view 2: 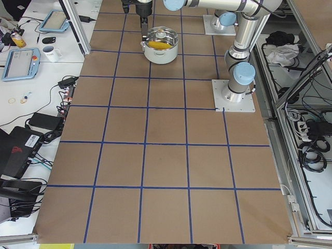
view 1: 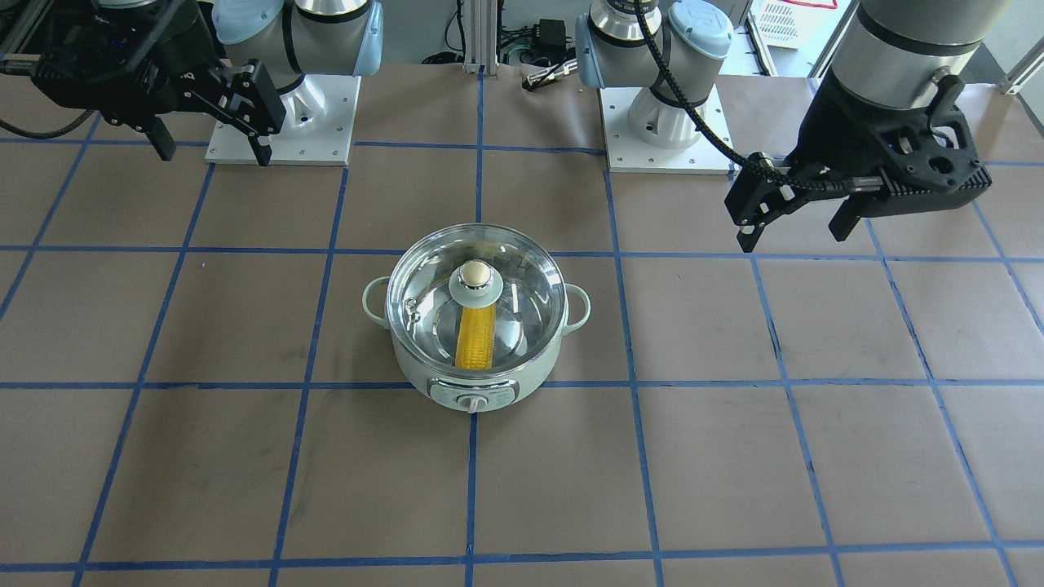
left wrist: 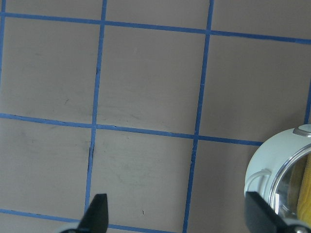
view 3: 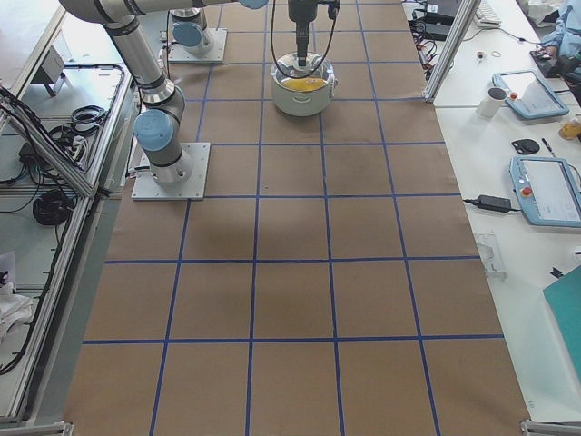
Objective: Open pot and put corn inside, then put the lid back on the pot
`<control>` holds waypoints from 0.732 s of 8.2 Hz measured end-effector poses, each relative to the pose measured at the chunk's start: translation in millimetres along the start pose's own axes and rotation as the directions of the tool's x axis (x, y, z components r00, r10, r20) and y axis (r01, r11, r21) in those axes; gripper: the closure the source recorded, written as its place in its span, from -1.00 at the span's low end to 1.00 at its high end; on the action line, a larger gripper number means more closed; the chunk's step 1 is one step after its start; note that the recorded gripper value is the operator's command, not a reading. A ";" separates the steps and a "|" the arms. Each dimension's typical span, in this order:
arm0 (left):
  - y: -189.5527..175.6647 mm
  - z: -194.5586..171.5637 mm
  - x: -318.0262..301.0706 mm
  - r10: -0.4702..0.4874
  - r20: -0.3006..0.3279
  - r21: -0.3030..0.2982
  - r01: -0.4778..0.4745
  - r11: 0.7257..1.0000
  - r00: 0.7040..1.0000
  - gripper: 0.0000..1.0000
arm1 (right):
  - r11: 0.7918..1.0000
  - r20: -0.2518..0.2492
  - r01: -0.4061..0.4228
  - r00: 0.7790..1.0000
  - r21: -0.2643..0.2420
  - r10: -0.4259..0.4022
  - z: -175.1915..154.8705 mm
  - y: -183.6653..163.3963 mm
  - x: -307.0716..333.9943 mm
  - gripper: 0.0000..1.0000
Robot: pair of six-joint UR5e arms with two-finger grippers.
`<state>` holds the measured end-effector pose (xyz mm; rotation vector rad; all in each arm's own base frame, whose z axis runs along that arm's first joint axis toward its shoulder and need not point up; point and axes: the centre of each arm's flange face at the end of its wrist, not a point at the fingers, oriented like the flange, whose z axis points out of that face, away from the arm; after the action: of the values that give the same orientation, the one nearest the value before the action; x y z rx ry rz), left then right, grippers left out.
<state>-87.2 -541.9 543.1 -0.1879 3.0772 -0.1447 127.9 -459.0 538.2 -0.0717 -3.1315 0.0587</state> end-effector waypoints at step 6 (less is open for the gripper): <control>5.6 -9.0 0.8 0.002 -0.003 0.011 -0.002 1.000 1.000 -1.00 | 1.000 0.020 0.013 1.000 -0.014 -0.013 3.2 0.7 -0.3 -1.00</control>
<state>-89.2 -535.6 551.5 -0.1844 3.0785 -0.1625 128.2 -458.4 535.0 -0.0510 -3.1527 0.0372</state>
